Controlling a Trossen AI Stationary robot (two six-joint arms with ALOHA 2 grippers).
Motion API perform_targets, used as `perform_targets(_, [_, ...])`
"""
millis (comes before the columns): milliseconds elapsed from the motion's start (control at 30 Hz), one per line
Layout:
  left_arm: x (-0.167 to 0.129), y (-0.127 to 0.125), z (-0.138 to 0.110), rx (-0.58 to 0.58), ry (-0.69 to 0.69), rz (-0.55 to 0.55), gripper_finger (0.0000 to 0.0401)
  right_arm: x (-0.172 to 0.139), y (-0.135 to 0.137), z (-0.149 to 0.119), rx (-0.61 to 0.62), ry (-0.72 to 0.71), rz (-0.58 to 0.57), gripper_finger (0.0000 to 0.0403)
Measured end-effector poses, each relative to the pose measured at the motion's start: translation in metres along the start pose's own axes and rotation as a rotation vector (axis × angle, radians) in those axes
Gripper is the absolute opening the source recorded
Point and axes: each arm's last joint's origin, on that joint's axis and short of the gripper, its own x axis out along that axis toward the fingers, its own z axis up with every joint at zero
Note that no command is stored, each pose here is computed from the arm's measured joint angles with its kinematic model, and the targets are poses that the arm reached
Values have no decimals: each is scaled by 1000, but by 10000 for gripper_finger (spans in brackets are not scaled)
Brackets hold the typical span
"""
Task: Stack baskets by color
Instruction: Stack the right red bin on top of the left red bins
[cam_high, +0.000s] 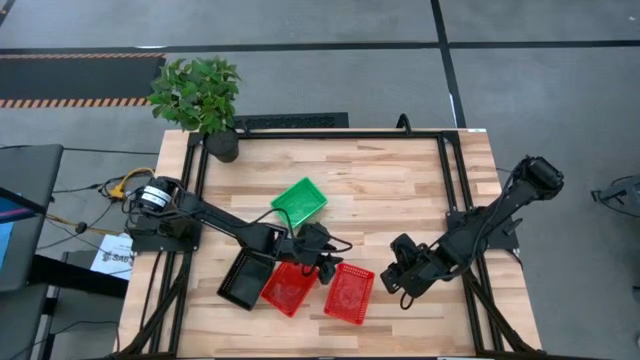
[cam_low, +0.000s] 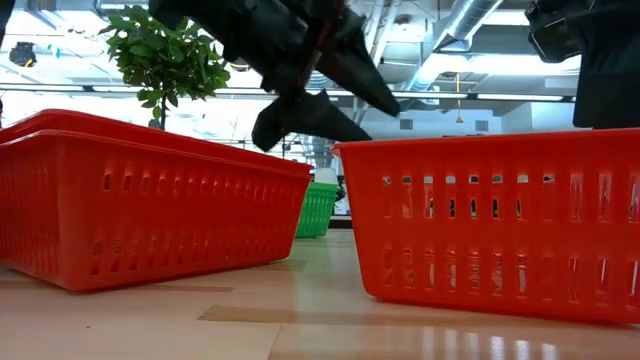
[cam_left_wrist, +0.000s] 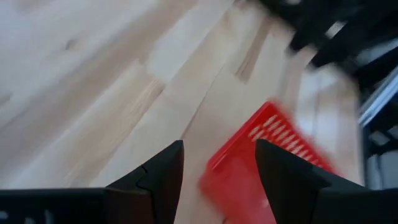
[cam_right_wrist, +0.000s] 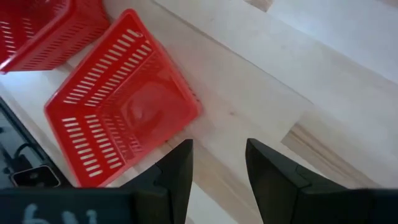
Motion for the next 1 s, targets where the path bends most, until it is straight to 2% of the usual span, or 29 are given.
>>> perform_targets(167, [12,-5,-2,39,73,-7,187,0,1,-1,-1,2,8,170])
perform_targets(333, [13,-10,4,79,71,70,187,0,2,-2,0,5,24,170])
perform_targets(400, [13,-13,8,100,60,61,187,0,3,-2,1,6,30,170])
perform_targets(1000, [24,-10,-10,47,113,107,187,-2,2,-8,-1,14,32,170])
